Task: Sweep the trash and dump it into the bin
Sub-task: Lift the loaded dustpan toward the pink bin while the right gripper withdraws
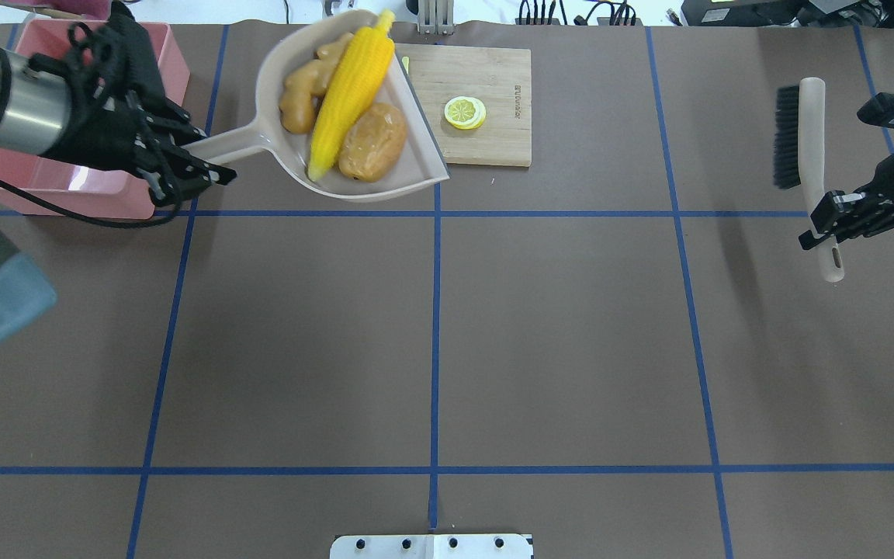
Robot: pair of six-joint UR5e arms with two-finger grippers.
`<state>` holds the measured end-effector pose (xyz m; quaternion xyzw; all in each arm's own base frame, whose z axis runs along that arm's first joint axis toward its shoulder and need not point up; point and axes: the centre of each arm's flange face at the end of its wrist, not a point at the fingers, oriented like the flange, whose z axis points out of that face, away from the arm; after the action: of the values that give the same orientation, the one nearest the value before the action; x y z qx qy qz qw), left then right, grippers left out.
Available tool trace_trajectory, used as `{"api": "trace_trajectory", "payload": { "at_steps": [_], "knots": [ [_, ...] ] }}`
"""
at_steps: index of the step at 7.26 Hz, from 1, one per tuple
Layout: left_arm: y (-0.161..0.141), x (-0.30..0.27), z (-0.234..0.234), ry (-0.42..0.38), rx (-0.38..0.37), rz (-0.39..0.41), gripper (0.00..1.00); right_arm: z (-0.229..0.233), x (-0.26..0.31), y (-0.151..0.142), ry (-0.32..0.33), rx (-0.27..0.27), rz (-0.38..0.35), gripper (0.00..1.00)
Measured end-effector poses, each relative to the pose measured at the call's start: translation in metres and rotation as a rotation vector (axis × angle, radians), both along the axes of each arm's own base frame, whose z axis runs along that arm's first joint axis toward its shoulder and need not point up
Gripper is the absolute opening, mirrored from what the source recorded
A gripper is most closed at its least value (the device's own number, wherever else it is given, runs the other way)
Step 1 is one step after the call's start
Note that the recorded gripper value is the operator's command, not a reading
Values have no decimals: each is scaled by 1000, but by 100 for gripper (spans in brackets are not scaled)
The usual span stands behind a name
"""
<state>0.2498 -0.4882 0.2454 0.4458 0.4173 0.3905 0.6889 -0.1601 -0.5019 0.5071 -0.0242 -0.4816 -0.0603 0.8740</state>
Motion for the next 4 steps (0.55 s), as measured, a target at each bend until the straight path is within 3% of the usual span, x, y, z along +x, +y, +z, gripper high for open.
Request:
{"api": "trace_trajectory", "payload": {
  "at_steps": [2,4],
  "knots": [
    [-11,-80,35,-12,-82,-37,0,8,25,5,121,94,-79,0],
    [-17,-131,51,2,-133,-65,0,8,38,15,242,61,-182,0]
  ]
}}
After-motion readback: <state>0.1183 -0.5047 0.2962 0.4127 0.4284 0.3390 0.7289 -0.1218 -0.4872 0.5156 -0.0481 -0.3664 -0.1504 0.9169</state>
